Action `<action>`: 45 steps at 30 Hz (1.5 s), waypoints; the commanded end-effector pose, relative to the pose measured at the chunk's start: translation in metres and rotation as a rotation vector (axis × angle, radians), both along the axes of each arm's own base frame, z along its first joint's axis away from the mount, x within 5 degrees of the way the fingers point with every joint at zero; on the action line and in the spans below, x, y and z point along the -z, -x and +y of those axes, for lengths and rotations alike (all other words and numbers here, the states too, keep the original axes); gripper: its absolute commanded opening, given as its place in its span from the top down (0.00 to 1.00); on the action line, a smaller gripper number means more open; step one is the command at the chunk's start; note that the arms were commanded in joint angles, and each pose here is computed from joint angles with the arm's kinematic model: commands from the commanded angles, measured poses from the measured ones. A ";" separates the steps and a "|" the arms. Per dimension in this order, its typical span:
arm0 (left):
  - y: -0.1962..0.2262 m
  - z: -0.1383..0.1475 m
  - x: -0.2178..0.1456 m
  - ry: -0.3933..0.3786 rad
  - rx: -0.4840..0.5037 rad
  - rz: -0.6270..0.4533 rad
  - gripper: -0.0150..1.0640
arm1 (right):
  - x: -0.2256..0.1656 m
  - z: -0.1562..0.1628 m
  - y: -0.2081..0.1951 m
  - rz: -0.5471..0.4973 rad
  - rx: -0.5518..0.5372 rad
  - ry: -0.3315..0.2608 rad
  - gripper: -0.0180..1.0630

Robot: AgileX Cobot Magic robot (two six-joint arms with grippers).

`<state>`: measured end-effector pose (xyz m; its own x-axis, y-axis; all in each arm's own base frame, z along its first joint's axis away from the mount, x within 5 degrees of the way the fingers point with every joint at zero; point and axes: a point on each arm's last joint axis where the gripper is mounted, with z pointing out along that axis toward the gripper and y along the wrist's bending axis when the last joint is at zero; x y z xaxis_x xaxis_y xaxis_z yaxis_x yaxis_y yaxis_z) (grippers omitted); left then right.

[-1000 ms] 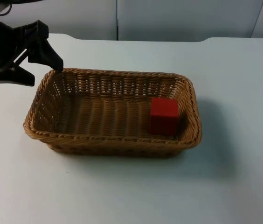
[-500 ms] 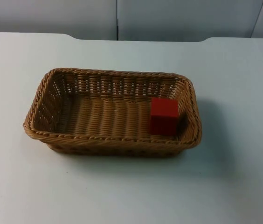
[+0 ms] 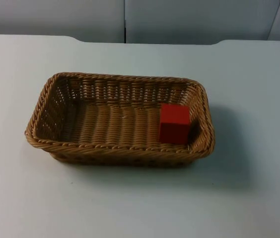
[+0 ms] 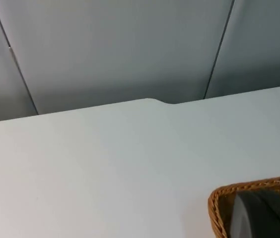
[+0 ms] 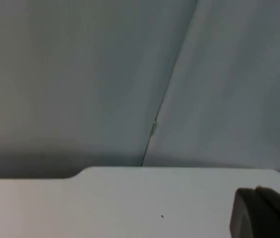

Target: Pick up the basket with the left hand and place the cube into the basket with the right hand.

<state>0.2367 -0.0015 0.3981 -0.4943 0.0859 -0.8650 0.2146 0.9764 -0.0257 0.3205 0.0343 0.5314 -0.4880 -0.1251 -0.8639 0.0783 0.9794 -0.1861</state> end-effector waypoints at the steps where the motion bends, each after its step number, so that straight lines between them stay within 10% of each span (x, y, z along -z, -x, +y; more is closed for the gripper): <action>1: 0.014 0.000 -0.007 -0.005 -0.004 0.005 0.99 | -0.017 -0.006 0.023 -0.048 0.007 -0.001 0.99; 12: 0.115 -0.003 -0.045 -0.078 -0.076 -0.137 0.99 | -0.074 -0.042 0.197 -0.329 0.024 -0.057 0.99; 19: 0.154 -0.008 -0.015 -0.055 -0.077 -0.126 0.99 | -0.027 -0.072 0.301 -0.395 0.166 -0.144 0.99; 36: 0.202 -0.016 0.072 -0.016 -0.049 0.049 0.99 | 0.106 -0.080 0.338 -0.236 0.216 -0.184 0.99; 45: 0.248 -0.019 0.085 -0.104 -0.001 -0.191 0.99 | 0.176 -0.075 0.354 -0.163 0.102 -0.148 0.99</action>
